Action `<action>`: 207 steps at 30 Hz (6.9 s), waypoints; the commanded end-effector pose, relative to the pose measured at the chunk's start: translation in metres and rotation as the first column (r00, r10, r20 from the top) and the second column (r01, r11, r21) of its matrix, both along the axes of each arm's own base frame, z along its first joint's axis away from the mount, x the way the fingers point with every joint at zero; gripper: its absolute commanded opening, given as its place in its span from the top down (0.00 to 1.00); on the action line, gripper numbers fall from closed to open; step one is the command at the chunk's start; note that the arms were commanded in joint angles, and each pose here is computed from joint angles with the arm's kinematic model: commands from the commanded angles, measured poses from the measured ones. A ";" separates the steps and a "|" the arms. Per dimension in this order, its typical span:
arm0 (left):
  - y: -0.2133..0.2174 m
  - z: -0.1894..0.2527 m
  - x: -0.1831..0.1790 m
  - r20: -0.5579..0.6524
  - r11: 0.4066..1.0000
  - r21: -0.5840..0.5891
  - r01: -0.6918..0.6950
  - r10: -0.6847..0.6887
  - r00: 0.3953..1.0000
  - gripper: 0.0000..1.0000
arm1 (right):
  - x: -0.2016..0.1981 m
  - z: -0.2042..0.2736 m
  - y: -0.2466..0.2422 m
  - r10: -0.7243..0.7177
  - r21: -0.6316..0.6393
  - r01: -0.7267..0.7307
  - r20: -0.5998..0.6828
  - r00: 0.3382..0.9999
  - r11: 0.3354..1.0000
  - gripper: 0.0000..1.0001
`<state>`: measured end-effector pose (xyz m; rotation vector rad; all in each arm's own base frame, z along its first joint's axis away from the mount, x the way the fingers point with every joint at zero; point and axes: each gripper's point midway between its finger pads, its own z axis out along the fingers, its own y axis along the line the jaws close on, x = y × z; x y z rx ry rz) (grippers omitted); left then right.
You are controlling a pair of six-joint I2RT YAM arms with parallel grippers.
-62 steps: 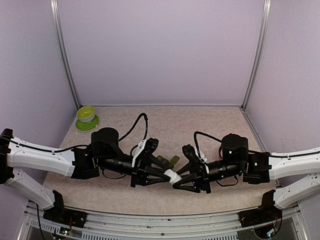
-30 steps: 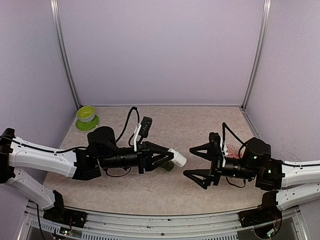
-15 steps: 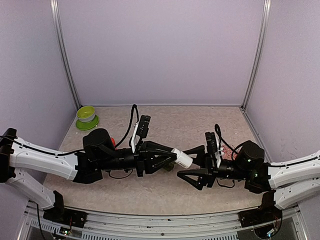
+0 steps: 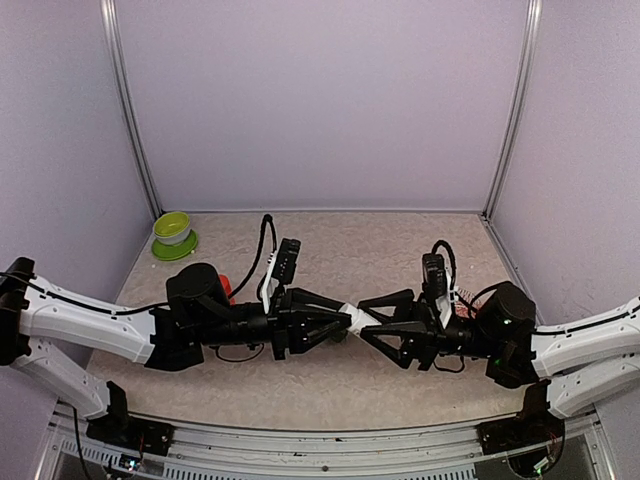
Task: Sort the pills into containers
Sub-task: Pass from the left arm to the right, then unscrew the lid of the pill bottle from the pill bottle.
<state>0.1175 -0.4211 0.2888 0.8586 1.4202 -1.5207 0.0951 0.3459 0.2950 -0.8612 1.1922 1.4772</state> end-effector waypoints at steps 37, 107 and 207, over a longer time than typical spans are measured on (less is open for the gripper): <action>0.000 -0.002 0.000 0.028 1.000 0.004 -0.030 0.030 0.999 1.00 | 0.008 -0.012 0.010 -0.024 -0.069 0.024 -0.001 1.000 0.997 0.80; 0.006 0.008 0.000 -0.015 0.992 0.109 -0.057 0.059 0.998 0.71 | 0.018 -0.026 0.015 -0.079 -0.208 0.098 0.096 0.992 0.973 0.78; 0.020 0.015 0.018 -0.080 0.994 -0.016 -0.108 0.106 0.991 0.13 | 0.016 -0.009 0.023 -0.161 -0.091 0.165 0.047 0.986 0.982 0.78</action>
